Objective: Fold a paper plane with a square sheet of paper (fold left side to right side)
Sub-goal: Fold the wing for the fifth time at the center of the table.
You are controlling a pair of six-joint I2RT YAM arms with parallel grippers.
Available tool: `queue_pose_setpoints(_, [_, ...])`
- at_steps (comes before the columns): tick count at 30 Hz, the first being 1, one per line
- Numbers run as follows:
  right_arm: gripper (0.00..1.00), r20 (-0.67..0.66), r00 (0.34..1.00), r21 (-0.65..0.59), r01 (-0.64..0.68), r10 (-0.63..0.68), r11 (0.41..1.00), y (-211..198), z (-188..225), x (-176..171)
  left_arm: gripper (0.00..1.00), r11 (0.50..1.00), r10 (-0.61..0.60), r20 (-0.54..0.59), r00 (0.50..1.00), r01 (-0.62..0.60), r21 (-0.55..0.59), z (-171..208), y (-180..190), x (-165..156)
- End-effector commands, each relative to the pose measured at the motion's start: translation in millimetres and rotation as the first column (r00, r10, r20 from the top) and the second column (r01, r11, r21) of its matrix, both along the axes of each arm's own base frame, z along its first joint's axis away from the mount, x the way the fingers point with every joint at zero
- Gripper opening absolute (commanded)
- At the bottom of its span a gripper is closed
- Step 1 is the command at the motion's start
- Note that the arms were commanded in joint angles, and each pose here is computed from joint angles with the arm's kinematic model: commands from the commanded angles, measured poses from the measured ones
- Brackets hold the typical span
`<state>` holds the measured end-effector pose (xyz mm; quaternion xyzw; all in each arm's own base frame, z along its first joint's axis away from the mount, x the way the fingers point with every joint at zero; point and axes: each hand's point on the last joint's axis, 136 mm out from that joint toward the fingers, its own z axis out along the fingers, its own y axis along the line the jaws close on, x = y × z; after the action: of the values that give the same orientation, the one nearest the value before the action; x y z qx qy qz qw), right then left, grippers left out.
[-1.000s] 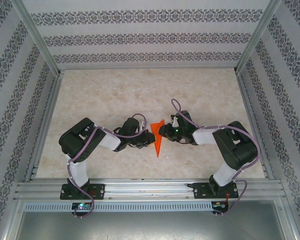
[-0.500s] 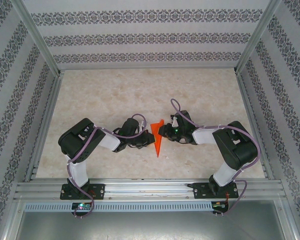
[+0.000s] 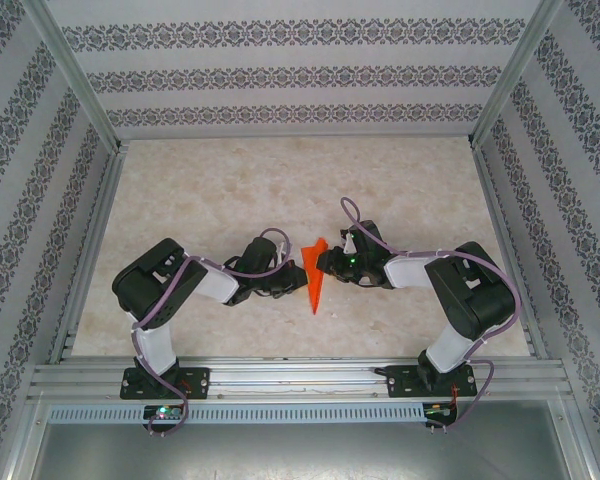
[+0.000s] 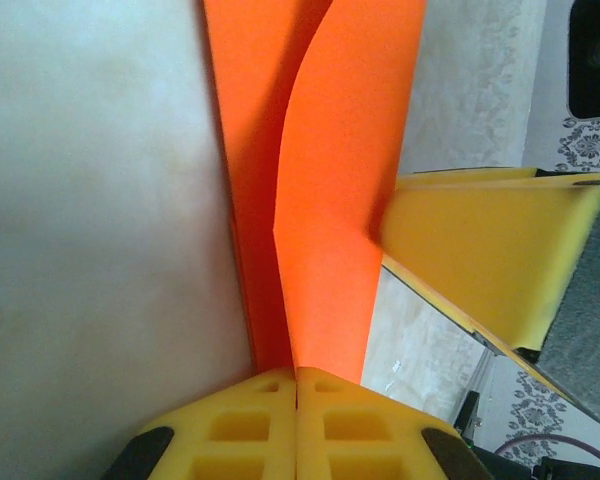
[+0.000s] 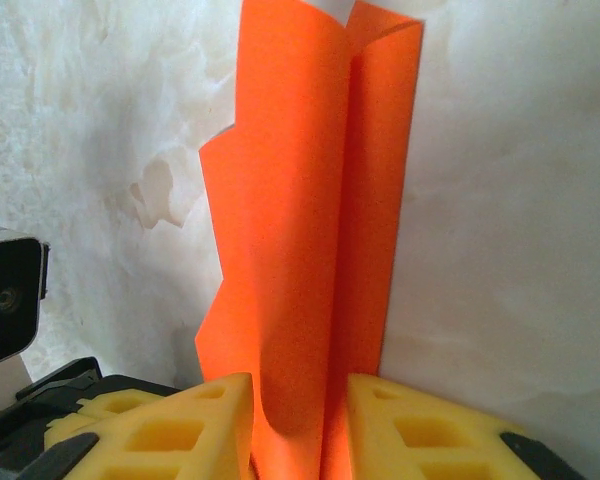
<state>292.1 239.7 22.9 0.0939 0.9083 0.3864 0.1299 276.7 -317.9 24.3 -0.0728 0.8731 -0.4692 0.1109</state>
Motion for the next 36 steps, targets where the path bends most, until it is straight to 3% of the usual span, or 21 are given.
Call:
queue_pose_setpoints(1, [0.31, -0.039, 0.999, -0.083, -0.009, 0.005, 0.996, -4, -27, -8, 0.07, 0.996, 0.002, -0.029, 1.0, 0.001, 0.09, -19, 12, -12])
queue_pose_setpoints(36, [0.33, 0.017, 1.0, -0.044, 0.016, -0.015, 0.999, -4, -3, 0, 0.06, 0.963, 0.017, -0.087, 0.996, 0.007, 0.268, -55, 17, -20])
